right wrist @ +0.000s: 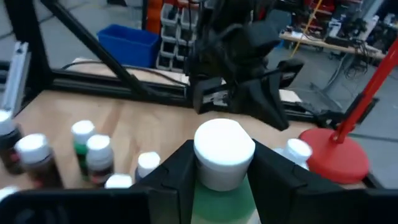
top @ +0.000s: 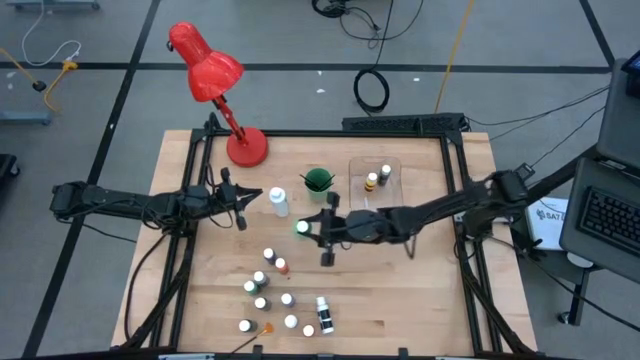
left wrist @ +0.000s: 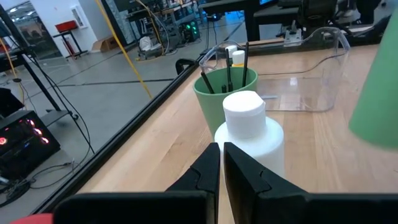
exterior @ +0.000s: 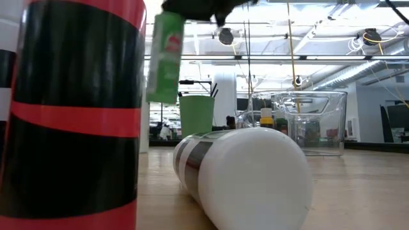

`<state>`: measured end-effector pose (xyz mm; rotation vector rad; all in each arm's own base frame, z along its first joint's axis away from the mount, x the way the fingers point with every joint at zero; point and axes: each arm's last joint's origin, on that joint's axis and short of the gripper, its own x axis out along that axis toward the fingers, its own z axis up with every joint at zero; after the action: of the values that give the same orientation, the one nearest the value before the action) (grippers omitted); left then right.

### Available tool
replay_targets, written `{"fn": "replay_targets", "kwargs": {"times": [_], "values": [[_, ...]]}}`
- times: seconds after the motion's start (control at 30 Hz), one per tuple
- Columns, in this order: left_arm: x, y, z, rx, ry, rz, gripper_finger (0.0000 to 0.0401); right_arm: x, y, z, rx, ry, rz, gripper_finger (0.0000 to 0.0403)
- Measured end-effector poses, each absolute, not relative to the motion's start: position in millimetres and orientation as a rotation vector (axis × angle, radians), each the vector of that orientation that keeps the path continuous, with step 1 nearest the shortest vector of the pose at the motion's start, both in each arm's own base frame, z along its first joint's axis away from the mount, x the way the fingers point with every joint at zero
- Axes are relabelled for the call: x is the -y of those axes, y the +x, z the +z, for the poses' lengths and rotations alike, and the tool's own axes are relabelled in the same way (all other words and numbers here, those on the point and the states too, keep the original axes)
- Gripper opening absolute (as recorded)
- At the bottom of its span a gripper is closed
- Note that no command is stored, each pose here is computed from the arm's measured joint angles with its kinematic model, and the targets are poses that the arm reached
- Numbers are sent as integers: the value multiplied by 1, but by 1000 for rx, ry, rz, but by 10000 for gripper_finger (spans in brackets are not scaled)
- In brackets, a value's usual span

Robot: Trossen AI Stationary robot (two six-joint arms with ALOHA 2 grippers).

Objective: Pick & Place Paint Supplies
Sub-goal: Put the light green paint bottle into the transparent bin

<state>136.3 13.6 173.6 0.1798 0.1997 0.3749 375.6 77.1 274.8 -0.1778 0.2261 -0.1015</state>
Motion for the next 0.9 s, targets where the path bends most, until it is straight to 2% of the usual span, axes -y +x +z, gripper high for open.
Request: {"fn": "replay_targets", "kwargs": {"times": [0.13,0.27,0.37,0.53,0.67,0.9], "values": [[-14,136,174,-199,180,375,26,-75,346,315,-192,-253,-194,110],[-14,136,174,-198,176,376,26,-59,308,355,-169,-306,-396,110],[-14,136,174,-199,178,375,26,-43,287,363,-197,-307,-550,110],[-14,136,174,-199,179,375,26,-16,272,342,-228,-239,-679,110],[-14,136,174,-199,179,375,26,1,269,311,-266,-202,-741,110],[-14,136,174,-199,179,375,26,28,261,264,-206,-124,-768,110]]}}
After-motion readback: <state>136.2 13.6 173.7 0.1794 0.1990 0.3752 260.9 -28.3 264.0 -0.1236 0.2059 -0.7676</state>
